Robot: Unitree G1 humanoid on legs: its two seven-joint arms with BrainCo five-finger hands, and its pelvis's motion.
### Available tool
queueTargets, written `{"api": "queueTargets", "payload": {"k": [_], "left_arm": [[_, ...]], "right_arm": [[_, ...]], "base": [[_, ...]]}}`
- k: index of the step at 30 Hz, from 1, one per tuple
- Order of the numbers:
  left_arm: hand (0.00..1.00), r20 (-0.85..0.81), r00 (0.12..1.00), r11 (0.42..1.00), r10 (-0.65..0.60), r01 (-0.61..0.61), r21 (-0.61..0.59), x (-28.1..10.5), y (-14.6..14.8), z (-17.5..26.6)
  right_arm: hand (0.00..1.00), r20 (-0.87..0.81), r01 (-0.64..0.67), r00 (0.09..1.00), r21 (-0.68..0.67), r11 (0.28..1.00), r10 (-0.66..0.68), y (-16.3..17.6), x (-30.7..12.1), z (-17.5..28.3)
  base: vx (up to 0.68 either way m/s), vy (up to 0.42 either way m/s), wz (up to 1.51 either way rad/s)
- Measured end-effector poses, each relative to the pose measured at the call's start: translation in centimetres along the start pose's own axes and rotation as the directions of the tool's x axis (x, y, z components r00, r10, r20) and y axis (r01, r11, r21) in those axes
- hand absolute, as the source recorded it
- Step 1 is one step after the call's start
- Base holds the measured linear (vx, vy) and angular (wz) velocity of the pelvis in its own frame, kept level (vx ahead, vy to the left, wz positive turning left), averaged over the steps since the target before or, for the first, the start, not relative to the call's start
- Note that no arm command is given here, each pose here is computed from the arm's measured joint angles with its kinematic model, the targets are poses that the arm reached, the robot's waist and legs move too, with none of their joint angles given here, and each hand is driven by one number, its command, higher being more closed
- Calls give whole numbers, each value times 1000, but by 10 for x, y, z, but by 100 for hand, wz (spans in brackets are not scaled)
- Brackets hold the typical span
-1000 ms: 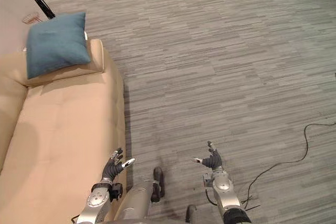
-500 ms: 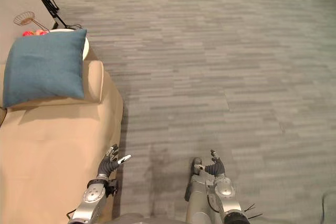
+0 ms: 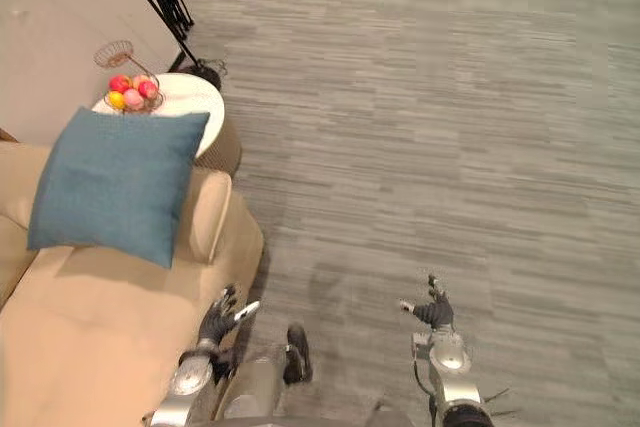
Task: Pick up cushions and gather them together orderly.
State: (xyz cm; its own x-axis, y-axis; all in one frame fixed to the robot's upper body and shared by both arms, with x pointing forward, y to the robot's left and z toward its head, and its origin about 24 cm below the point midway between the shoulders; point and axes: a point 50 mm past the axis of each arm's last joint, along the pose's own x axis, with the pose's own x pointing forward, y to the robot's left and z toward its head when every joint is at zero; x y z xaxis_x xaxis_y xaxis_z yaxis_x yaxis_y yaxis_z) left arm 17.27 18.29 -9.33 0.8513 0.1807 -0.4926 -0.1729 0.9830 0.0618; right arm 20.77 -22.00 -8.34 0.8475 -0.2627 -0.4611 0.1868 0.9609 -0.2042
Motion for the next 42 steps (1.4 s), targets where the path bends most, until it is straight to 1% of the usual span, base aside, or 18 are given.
{"api": "queueTargets", "payload": {"k": [2,3,6,10,12,15,19,21,23,25,27,29,32,35,39,40,42], "left_arm": [[0,-16,1000,999,27,-27,-16,-2,5,-4],[0,-49,998,999,43,-43,-17,-8,10,-13],[0,-101,993,998,58,-58,5,-15,19,-26],[0,-111,992,998,64,-63,10,-16,20,-29],[0,-99,993,998,60,-60,8,-13,19,-25],[0,-56,998,1000,24,-23,11,-3,8,-12],[0,-49,999,1000,4,-4,0,-1,0,-9],[0,-58,998,1000,1,-2,-8,-2,-2,-12],[0,-59,998,1000,1,-2,-12,-2,-3,-12],[0,-52,999,1000,-15,15,-7,-1,-6,-10],[0,-38,998,999,-41,41,5,2,-12,-6],[0,-17,999,999,-43,44,17,7,-11,1],[0,-14,999,999,-30,31,45,8,-2,2],[0,-13,1000,997,-11,12,77,9,10,3],[0,11,1000,994,9,-10,112,10,22,9],[0,12,1000,993,16,-17,118,10,25,9],[0,13,1000,993,29,-30,114,10,29,9]], "right_arm": [[0,9,-19,1000,-11,1000,19,5,3,4],[0,6,-30,1000,-12,999,30,9,4,5],[0,0,-57,998,-36,998,57,17,3,3],[0,-67,-76,995,-60,995,72,17,-8,-19],[0,-75,-74,995,-60,995,69,16,-10,-22],[0,-106,-43,994,-54,998,37,5,-15,-31],[0,-150,-20,989,-33,999,15,1,-25,-46],[0,-84,-6,996,-12,1000,5,0,-20,-30],[0,-57,0,998,10,1000,1,2,-20,-25],[0,-65,20,998,46,999,-17,0,-21,-27],[0,-69,58,996,65,996,-53,-8,-21,-27],[0,-74,72,995,74,995,-67,-11,-21,-28],[0,-69,81,995,83,993,-75,-13,-19,-26],[0,-66,121,991,97,988,-115,-21,-18,-24],[0,-12,189,982,80,979,-189,-43,-9,-8],[0,31,218,975,66,974,-220,-54,-7,3],[0,70,240,967,50,969,-243,-65,-6,13]], "base": [[474,199,49],[463,237,47],[480,191,78],[441,22,134],[417,-105,174],[399,-183,219],[370,-323,218],[284,-293,122],[206,-297,124],[109,-167,107],[59,-61,87],[16,2,64],[-2,1,17],[-29,2,-1],[-99,-6,-16],[-96,-11,-9],[-140,-16,-25]]}}
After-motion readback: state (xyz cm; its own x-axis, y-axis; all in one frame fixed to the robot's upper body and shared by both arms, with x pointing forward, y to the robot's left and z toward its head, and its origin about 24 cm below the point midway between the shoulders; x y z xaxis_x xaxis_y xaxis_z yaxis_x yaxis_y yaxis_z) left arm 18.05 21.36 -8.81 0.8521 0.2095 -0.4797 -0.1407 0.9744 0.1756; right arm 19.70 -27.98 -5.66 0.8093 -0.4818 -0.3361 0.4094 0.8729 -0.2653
